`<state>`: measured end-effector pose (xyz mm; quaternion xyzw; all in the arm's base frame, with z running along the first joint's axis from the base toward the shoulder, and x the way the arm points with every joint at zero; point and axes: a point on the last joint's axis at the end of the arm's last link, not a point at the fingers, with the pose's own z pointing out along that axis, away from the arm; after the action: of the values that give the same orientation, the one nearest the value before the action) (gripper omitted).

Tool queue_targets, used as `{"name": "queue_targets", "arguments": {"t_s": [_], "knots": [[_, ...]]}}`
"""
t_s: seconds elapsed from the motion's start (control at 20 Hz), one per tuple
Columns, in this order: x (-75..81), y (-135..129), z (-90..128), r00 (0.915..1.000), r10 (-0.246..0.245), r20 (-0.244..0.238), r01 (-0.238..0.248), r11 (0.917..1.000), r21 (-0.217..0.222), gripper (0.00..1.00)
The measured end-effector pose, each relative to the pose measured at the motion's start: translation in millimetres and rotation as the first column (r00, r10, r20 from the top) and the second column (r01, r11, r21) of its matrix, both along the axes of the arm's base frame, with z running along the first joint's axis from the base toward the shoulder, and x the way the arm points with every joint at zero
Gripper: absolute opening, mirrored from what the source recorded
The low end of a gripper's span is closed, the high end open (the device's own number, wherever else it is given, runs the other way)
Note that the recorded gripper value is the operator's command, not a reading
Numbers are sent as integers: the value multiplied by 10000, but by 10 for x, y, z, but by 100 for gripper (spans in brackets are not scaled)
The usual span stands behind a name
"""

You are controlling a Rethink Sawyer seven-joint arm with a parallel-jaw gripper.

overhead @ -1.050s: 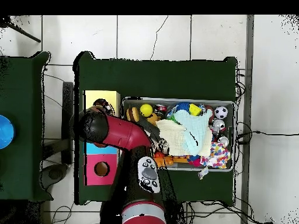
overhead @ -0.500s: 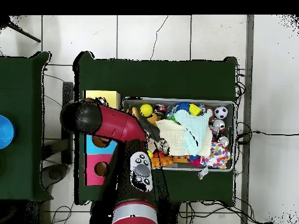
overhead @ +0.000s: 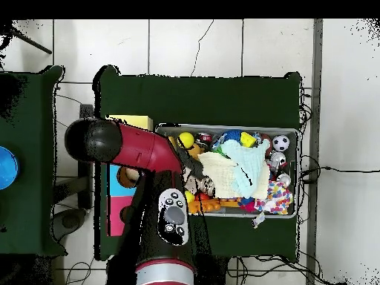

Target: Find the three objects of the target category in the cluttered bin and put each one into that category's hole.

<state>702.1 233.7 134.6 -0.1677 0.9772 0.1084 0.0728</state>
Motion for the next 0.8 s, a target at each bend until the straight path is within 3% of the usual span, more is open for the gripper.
{"name": "queue_targets", "arguments": {"t_s": [0.25,0.5,0.8], "knots": [[-48,-294,146,9998,-20,-205,17,9999,-132,100],[-189,-637,208,9996,-16,-279,-1,9982,-592,100],[-523,-804,148,9971,413,-642,-495,9900,-1324,100]]}}
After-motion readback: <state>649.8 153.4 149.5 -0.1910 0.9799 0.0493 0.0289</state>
